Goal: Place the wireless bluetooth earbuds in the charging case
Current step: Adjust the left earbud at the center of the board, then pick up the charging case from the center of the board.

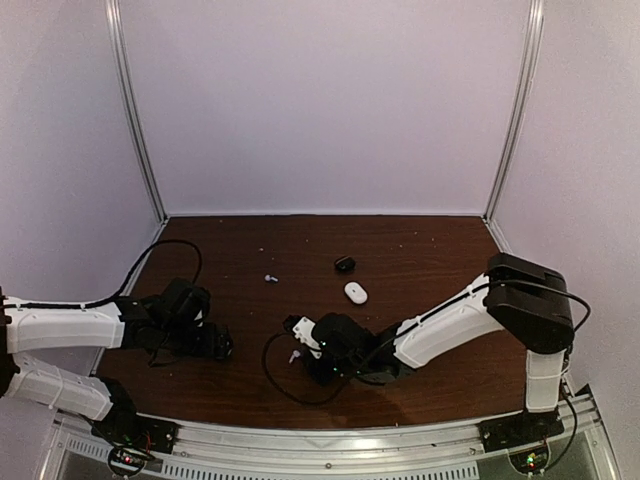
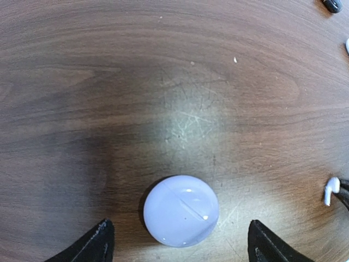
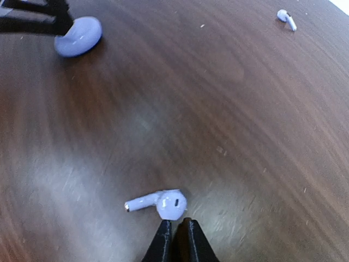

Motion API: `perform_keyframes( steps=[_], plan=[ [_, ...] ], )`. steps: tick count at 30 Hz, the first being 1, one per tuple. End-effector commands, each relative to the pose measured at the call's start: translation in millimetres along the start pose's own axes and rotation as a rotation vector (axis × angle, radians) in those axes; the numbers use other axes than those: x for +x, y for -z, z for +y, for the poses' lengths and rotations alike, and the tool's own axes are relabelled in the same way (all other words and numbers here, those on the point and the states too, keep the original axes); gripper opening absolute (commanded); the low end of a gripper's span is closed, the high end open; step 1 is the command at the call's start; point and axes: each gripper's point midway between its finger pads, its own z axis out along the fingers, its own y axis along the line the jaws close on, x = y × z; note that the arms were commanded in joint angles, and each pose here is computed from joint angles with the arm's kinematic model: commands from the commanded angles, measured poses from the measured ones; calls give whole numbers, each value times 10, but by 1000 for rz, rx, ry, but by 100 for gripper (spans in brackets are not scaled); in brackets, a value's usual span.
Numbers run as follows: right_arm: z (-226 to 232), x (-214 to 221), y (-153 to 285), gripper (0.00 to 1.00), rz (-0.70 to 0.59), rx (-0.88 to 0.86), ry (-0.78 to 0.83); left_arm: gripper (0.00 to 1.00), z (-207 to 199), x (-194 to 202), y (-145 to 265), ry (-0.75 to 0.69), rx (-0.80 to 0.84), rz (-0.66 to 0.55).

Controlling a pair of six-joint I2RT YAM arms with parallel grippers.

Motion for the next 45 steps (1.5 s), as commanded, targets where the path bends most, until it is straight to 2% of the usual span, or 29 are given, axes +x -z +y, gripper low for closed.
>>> perform_keyframes(
  steps=[1,7,12,15,18,20,24,26,32,35,37,45],
  plan=[
    [-168,38,-285,11,52,0,-22,85,51,-79,8,24,-30,-29],
    [-197,-299,-128,18,-25,-19,-13,83,57,1,-59,9,-36,10],
    [-342,-596,281,30,-119,-22,-38,80,18,19,-134,-16,-26,27],
    [-372,-736,540,36,-175,-53,-43,79,-9,-16,-145,-77,-35,37],
    [-405,-805,744,41,-209,-74,-47,85,-63,-45,-121,-176,-45,84],
    [-413,-818,856,43,-228,-88,-44,88,-204,-71,-79,-224,7,112],
    [-425,-797,1005,46,-247,-104,-50,97,-279,-322,125,-295,-24,94],
    [-422,-755,1041,46,-247,-117,-53,98,-460,-351,187,-334,58,114],
    [-410,-692,1109,48,-258,-138,-67,98,-541,-254,103,-489,53,290],
    [-431,-690,1156,49,-274,-137,-76,98,-385,-214,114,-571,-21,345],
    [-448,-696,1176,49,-284,-134,-81,98,-297,-109,85,-571,-16,405],
    [-412,-732,1206,50,-303,-158,-78,93,-216,-3,-48,-535,4,477]
  ],
)
